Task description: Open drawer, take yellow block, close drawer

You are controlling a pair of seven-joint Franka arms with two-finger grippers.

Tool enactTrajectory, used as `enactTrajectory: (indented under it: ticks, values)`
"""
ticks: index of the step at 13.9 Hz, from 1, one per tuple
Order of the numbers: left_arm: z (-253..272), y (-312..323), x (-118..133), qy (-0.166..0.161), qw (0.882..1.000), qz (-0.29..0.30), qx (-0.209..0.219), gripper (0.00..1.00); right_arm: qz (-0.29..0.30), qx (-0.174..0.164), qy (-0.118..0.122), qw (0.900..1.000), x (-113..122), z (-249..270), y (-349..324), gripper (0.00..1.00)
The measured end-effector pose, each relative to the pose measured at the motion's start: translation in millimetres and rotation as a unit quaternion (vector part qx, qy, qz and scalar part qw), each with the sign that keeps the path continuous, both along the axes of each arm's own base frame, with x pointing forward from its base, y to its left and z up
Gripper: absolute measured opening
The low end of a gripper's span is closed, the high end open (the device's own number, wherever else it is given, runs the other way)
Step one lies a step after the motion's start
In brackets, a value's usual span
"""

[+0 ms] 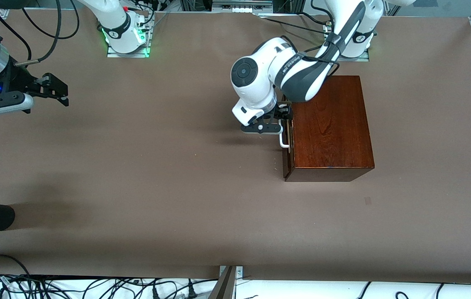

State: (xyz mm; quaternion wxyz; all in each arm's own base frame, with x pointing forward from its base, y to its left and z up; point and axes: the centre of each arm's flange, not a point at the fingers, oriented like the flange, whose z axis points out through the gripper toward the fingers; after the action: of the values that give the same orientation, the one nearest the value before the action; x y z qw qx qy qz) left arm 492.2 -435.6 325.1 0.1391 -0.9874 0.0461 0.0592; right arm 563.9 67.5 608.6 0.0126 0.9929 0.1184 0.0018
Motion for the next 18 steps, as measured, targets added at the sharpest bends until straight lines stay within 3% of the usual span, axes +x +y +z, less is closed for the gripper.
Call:
enactTrajectory:
  ticks: [9, 18]
  values:
    - [-35.1, 7.3, -2.9, -0.015, 1.000, 0.001, -0.022, 1.00, 0.000, 0.000, 0.003, 1.000, -0.6, -0.7, 0.0, 1.00]
    - [-41.6, -8.8, -4.6, -0.043, 0.997, 0.040, -0.044, 1.00, 0.000, 0.000, 0.004, 1.000, -0.8, -0.8, 0.1, 1.00]
